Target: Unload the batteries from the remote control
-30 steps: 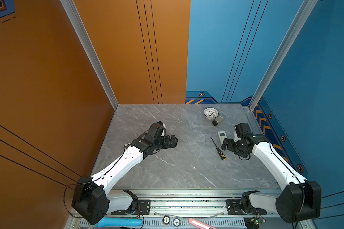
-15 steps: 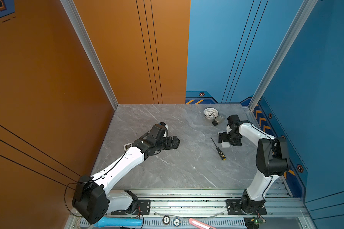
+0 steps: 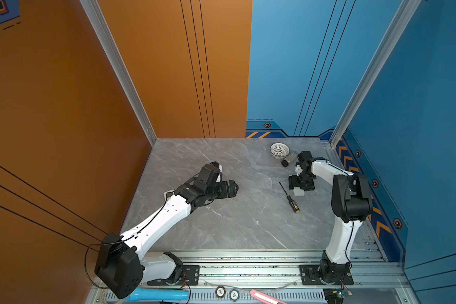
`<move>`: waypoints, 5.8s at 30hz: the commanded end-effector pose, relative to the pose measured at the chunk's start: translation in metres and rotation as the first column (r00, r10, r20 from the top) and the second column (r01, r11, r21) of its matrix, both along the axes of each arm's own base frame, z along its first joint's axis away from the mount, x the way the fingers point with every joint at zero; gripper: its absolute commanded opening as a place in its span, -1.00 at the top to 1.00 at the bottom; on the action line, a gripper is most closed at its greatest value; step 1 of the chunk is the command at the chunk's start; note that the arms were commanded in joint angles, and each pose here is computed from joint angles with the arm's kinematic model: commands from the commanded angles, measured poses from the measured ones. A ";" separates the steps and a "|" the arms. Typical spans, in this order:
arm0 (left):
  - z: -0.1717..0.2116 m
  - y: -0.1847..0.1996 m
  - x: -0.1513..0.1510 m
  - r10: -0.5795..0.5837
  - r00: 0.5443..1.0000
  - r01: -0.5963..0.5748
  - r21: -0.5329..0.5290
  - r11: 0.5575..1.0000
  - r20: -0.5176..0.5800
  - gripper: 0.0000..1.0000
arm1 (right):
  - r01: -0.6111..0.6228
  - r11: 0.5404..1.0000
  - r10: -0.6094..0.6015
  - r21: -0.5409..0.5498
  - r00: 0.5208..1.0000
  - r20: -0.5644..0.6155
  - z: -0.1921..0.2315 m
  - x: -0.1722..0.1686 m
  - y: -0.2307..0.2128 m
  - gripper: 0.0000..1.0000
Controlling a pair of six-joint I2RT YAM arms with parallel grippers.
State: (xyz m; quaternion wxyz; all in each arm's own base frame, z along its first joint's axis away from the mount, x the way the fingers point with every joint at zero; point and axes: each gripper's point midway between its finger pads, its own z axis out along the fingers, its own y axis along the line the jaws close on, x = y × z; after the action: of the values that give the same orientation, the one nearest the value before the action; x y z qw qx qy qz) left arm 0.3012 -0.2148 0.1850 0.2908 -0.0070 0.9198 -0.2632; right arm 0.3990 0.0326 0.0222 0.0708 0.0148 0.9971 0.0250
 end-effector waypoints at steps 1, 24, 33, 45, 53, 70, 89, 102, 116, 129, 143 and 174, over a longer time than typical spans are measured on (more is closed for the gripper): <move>0.028 -0.011 0.013 -0.005 0.998 0.008 -0.051 0.999 0.060 -0.96 | -0.038 0.999 0.038 0.007 0.999 -0.007 -0.004 0.001 0.002 -0.42; 0.087 -0.097 0.072 0.030 0.995 0.035 -0.588 0.808 0.100 -1.00 | -0.362 0.909 0.248 0.205 0.868 0.431 0.164 -0.017 0.151 0.28; 0.062 -0.113 0.077 0.010 0.999 0.024 -0.614 0.789 0.051 -0.59 | -0.474 0.829 0.313 0.298 0.833 0.457 0.184 -0.040 0.216 0.27; 0.025 -0.105 0.090 0.048 0.999 -0.049 -0.584 0.810 -0.017 0.27 | -0.545 0.740 0.357 0.395 0.816 0.455 0.192 -0.062 0.251 0.26; 0.019 -0.084 0.092 0.101 0.995 -0.097 -0.573 0.814 -0.025 0.78 | -0.497 0.743 0.287 0.448 0.841 0.458 0.203 -0.066 0.257 -0.20; 0.122 -0.023 0.126 0.315 0.948 -0.157 -0.813 0.561 0.035 0.85 | -0.288 0.195 -0.423 0.937 0.838 0.346 0.303 -0.023 0.270 -0.95; 0.124 -0.014 0.118 0.378 0.925 -0.171 -0.850 0.498 0.035 0.83 | -0.307 0.034 -0.388 0.951 0.873 0.295 0.304 -0.020 0.318 -0.29; 0.119 -0.010 0.111 0.415 0.909 -0.190 -0.855 0.482 0.031 0.69 | -0.321 0.054 -0.401 0.945 0.860 0.315 0.315 -0.024 0.314 0.63; 0.147 0.021 0.080 0.371 0.927 -0.296 -0.703 0.647 -0.049 -0.96 | -0.419 0.701 -0.118 0.577 0.730 0.673 0.309 -0.050 0.255 1.00; 0.128 -0.037 0.043 0.086 0.937 -0.289 -0.610 0.738 -0.340 -0.98 | -0.485 0.707 0.618 -0.514 0.070 0.783 0.306 -0.065 0.264 1.00; 0.077 -0.043 0.043 0.089 0.890 -0.364 -0.578 0.731 -0.447 -0.23 | -0.466 0.387 0.841 -0.795 -0.176 0.512 0.274 -0.088 0.319 1.00; 0.000 0.022 0.111 0.428 0.900 -0.393 -0.578 0.715 -0.082 1.00 | -0.482 0.781 0.084 0.396 0.710 0.699 0.273 -0.129 0.264 -1.00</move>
State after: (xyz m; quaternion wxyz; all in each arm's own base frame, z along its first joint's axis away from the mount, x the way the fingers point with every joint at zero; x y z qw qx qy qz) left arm 0.3999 -0.1869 0.1625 0.2827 -0.3492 0.7766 -0.4417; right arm 0.2603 0.3296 0.3008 0.4653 -0.2622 0.7905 0.2998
